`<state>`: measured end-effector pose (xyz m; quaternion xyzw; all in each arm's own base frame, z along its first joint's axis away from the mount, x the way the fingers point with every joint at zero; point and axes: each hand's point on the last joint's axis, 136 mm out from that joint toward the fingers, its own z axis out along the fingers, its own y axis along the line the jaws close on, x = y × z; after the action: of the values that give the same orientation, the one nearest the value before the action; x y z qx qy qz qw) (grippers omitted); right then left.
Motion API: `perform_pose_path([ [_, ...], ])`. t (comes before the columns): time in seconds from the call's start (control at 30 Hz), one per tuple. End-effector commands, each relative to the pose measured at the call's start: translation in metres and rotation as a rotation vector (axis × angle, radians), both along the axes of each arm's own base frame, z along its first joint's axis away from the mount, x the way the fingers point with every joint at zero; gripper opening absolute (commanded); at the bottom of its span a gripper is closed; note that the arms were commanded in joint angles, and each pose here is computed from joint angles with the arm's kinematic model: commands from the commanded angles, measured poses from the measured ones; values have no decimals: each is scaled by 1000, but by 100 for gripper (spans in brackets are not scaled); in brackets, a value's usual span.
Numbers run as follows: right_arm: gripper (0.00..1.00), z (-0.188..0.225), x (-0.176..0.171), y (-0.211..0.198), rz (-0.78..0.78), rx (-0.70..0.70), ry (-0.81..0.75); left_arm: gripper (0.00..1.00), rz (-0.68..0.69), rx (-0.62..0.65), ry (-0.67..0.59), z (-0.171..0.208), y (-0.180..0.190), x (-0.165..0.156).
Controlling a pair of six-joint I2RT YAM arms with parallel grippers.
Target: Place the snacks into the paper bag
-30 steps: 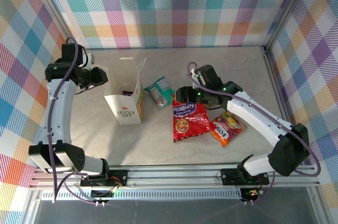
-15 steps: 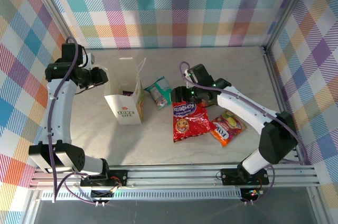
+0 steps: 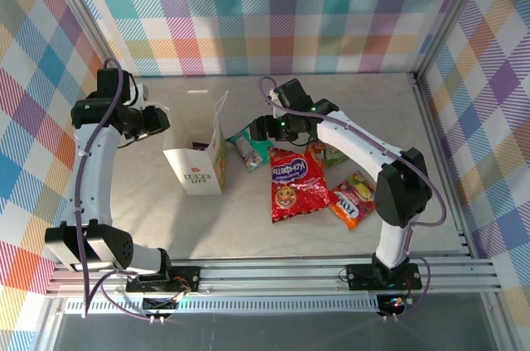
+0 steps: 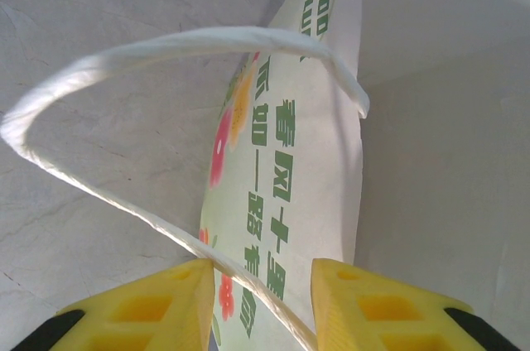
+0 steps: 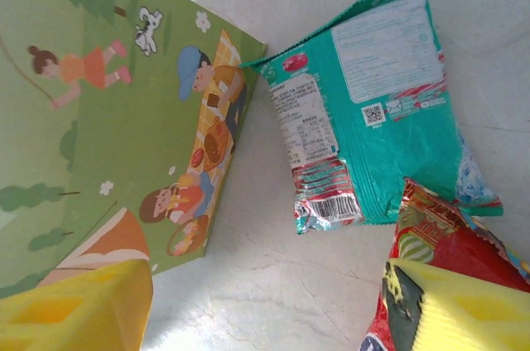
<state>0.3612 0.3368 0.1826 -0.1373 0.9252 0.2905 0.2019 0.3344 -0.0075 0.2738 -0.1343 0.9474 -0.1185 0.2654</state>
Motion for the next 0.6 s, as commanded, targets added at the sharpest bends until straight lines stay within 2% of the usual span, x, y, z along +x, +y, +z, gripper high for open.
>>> perform_pose_path([
  [0.0, 75, -9, 2, 7, 29, -9, 28, 36, -18, 28, -13, 1, -1, -4],
  [0.33, 79, -22, 44, 14, 74, -145, -45, 36, -17, 17, -23, 2, -2, -2],
  [0.57, 84, -32, 71, 15, 98, -130, -27, 37, -5, 35, -28, 5, 1, -1],
])
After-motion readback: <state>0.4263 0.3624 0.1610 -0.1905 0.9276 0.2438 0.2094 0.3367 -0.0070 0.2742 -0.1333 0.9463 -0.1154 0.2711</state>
